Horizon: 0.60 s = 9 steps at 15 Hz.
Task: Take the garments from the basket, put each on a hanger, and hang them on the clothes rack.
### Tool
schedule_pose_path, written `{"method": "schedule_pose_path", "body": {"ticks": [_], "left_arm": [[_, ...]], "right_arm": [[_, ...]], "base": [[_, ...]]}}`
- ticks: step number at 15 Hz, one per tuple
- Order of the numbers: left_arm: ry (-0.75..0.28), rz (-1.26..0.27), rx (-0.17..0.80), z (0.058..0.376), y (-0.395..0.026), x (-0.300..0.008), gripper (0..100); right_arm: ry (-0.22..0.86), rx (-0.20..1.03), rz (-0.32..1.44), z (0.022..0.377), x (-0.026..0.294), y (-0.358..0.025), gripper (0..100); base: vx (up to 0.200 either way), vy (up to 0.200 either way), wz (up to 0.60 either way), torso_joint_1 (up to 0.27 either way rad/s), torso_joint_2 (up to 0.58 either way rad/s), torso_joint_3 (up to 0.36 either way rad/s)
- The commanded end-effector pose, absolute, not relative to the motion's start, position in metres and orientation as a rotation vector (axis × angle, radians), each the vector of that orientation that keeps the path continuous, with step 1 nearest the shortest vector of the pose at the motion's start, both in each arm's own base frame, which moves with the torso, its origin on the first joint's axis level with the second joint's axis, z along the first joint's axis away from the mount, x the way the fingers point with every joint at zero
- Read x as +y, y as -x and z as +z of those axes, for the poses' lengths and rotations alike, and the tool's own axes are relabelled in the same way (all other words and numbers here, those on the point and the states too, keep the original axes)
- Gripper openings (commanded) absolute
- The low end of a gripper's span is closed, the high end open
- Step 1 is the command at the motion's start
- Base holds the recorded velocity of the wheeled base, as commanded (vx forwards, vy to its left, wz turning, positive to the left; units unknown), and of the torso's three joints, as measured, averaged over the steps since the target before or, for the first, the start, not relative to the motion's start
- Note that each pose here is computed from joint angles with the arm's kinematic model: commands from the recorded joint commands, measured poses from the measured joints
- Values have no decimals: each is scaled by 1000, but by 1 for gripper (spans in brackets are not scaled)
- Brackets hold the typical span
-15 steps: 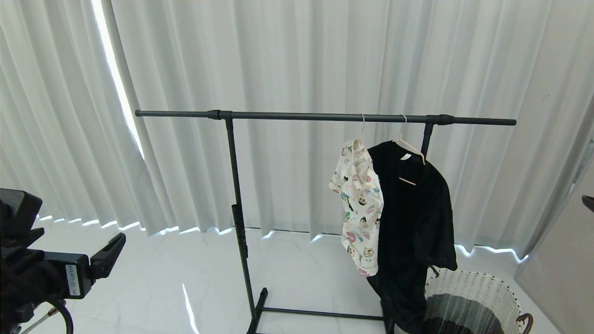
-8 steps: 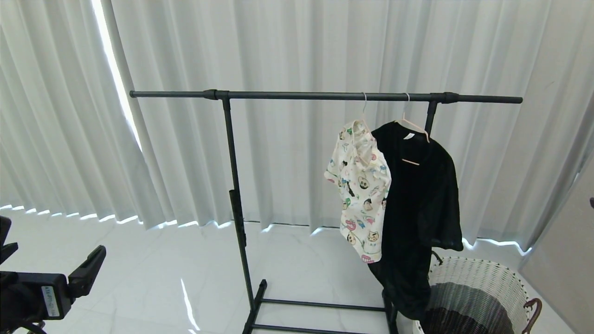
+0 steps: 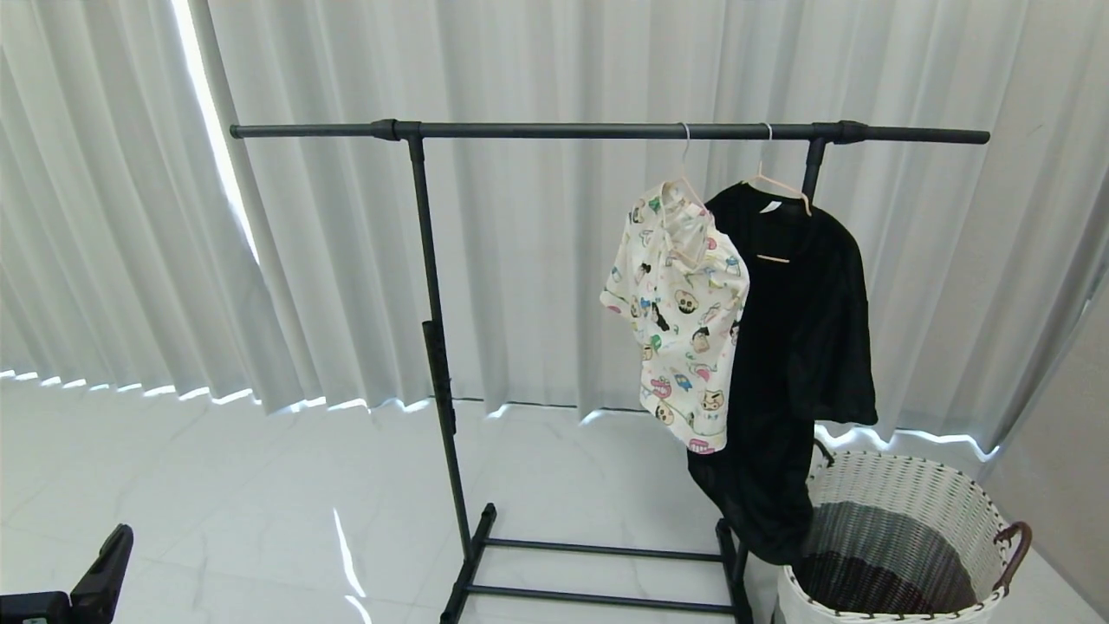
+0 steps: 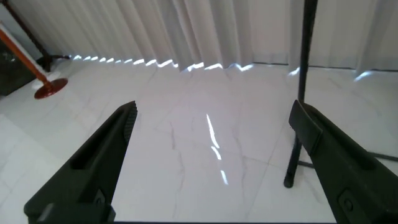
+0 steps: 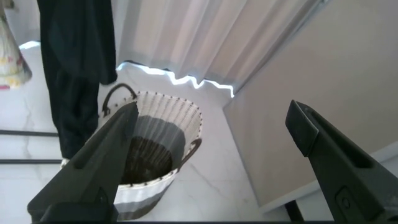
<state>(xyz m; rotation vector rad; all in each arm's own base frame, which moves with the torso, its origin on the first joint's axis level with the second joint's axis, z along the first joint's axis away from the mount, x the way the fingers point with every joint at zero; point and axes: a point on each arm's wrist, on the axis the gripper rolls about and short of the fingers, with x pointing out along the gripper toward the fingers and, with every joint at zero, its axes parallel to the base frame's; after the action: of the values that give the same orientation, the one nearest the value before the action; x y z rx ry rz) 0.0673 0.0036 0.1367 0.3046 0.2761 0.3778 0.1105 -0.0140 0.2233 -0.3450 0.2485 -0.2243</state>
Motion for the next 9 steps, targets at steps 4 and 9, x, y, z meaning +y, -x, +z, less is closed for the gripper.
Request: {"method": "schedule_pose_path", "body": {"ticks": [4,9], "left_arm": [[-199,542,330,111,-52,14,100],[-225,523,232,92,-2,11,100]], "right_arm": [[336,205,-297,189,-18,-87,100],[331,162,-310,138,-10,-39,100]], "base": [[0,0,0,-121,317,200],[0,0,0,-6,17,12]]}}
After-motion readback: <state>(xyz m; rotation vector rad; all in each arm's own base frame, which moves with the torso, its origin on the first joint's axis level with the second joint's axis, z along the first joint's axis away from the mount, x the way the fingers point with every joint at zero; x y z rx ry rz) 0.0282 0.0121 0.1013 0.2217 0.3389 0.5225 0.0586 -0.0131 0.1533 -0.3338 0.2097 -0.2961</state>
